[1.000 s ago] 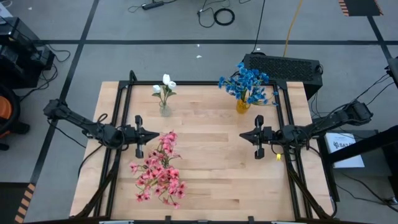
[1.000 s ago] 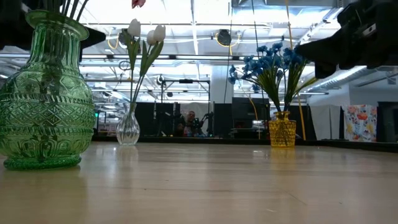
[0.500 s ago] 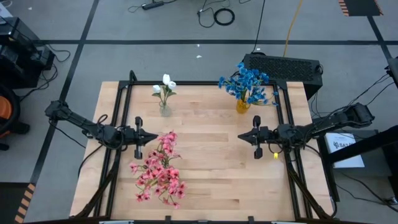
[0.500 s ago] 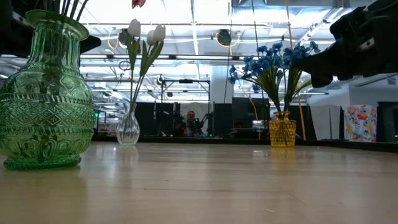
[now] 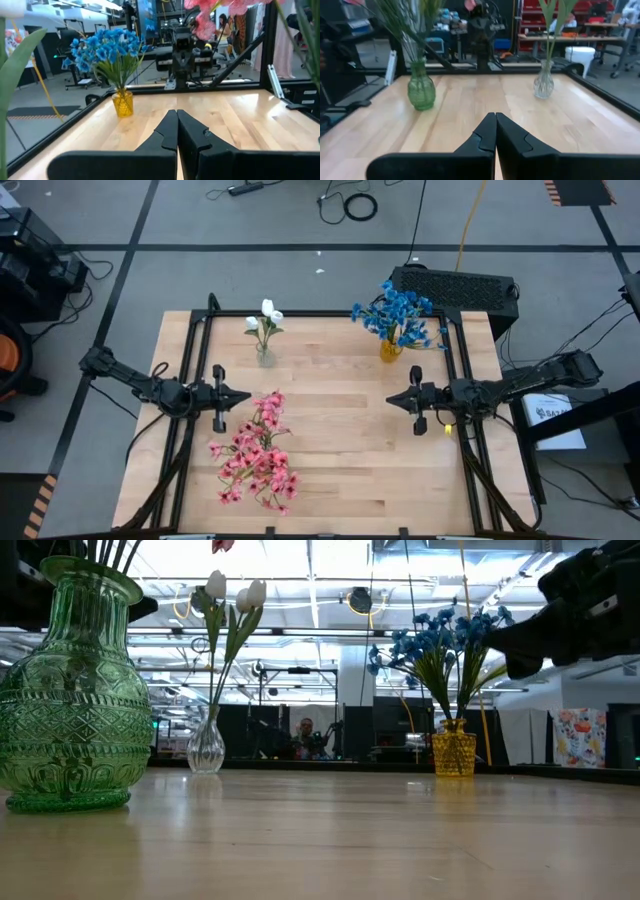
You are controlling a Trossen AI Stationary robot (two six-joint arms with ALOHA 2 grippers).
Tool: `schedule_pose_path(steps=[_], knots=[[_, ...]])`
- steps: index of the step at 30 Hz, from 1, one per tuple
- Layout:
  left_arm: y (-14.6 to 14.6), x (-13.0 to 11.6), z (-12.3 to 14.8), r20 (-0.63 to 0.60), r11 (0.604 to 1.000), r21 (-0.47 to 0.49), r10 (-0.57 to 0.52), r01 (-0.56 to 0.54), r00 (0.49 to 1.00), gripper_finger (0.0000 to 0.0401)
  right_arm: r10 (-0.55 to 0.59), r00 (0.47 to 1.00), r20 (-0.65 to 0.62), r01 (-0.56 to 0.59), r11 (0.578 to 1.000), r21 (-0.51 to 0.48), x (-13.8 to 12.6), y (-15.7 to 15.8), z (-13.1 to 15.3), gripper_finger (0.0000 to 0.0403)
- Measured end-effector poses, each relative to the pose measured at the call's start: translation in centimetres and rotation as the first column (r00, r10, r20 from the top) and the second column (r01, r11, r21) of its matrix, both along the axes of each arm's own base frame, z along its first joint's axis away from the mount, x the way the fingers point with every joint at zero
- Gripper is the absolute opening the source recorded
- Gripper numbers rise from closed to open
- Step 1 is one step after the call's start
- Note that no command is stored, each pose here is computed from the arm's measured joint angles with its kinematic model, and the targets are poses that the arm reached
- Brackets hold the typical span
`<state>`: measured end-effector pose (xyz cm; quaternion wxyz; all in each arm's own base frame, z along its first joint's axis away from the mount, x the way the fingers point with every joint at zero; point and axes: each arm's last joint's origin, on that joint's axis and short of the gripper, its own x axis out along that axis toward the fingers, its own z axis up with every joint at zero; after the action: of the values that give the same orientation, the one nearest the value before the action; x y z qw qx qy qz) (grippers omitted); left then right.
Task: Sort flowers into vase by color
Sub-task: Return to Home Position
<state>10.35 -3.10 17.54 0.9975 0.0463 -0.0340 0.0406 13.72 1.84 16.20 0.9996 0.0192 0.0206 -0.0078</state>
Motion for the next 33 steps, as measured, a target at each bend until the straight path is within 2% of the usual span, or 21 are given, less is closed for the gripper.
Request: schedule_pose_path(steps=[20, 27, 33], knots=[[0.6, -1.2, -0.3, 0.002, 1.0, -0.018, 0.001, 0.0, 1.0, 0.0, 0.034, 0.998, 0.053, -0.036, 0.999, 0.04, -2.7, -0.4, 0.9, 0.0], [0.5, -1.2, -0.3, -0.001, 1.0, 0.006, -0.017, 0.017, 1.0, 0.0, 0.034, 0.999, 0.038, -0.036, 0.998, 0.055, -3.5, -0.5, 0.6, 0.0], [0.5, -1.2, -0.4, -0.004, 1.0, 0.006, -0.014, 0.014, 1.0, 0.0, 0.06, 0.994, 0.095, -0.063, 0.997, 0.037, -4.2, -0.5, 1.0, 0.0]])
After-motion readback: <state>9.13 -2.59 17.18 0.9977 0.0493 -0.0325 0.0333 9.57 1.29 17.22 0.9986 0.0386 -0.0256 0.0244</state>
